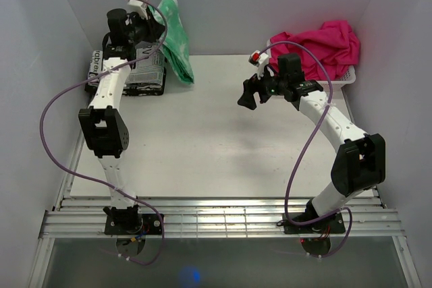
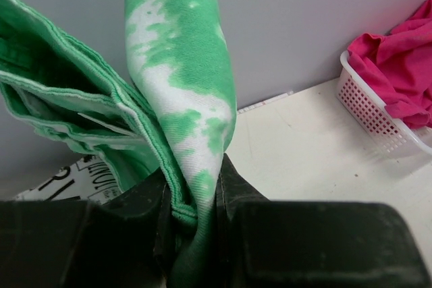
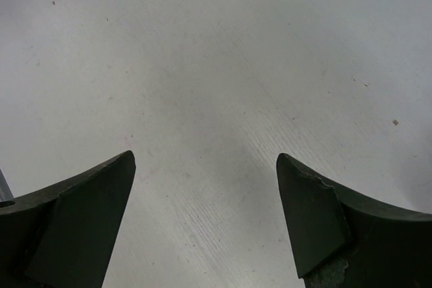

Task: Fold and stack the trousers
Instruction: Neatly place the folded trousers to the corner

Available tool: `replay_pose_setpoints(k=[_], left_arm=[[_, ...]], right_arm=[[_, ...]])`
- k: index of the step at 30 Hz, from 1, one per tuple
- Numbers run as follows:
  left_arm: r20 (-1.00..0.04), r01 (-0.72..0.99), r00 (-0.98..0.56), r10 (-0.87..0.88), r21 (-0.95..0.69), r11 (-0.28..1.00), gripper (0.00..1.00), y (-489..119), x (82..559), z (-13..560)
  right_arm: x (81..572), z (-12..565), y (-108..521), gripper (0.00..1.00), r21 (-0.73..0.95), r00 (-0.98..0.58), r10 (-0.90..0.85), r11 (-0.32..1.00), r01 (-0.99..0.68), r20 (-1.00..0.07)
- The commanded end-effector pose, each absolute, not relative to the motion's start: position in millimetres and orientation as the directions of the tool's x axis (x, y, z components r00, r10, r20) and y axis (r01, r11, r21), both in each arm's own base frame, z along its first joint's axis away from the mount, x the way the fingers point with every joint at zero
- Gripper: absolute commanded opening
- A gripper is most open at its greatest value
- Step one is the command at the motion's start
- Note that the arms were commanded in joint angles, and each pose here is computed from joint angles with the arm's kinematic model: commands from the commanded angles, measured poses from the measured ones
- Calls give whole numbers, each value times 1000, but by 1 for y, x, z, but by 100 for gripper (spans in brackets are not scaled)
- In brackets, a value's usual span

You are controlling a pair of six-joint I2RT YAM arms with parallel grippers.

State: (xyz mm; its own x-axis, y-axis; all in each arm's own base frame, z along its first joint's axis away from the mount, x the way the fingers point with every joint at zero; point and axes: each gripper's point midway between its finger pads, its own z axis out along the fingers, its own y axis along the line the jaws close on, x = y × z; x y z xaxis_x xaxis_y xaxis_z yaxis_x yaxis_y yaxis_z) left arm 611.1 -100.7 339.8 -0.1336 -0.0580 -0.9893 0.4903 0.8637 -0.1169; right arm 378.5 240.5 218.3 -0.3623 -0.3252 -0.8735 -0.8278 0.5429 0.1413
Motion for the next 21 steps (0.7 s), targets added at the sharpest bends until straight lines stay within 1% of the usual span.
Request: replay_pose_setpoints(k=[1, 5, 9, 15, 19, 21], left_arm=[[-989, 493, 140, -50, 26, 870, 0, -72, 596, 445], [-986, 496, 149, -70, 13, 868, 0, -55, 594, 456], [-988, 530, 136, -75, 8, 848, 0, -46, 587, 452], [-991, 559, 71, -112, -53, 828, 0, -13, 582, 430], [-992, 607, 77, -101, -34, 794, 0, 2, 569, 428], [-992, 599, 69, -102, -41, 800, 0, 12, 570, 424]], right_arm=[[383, 239, 245, 90, 116, -315, -311, 521, -846, -897], [385, 240, 246, 90, 121, -317, -307, 520, -846, -897], [386, 240, 246, 90, 122, -318, -308, 520, -846, -897], [386, 239, 248, 90, 131, -324, -305, 515, -847, -896], [386, 238, 249, 90, 136, -327, -304, 512, -848, -894], [386, 237, 249, 90, 142, -332, -304, 509, -849, -893]])
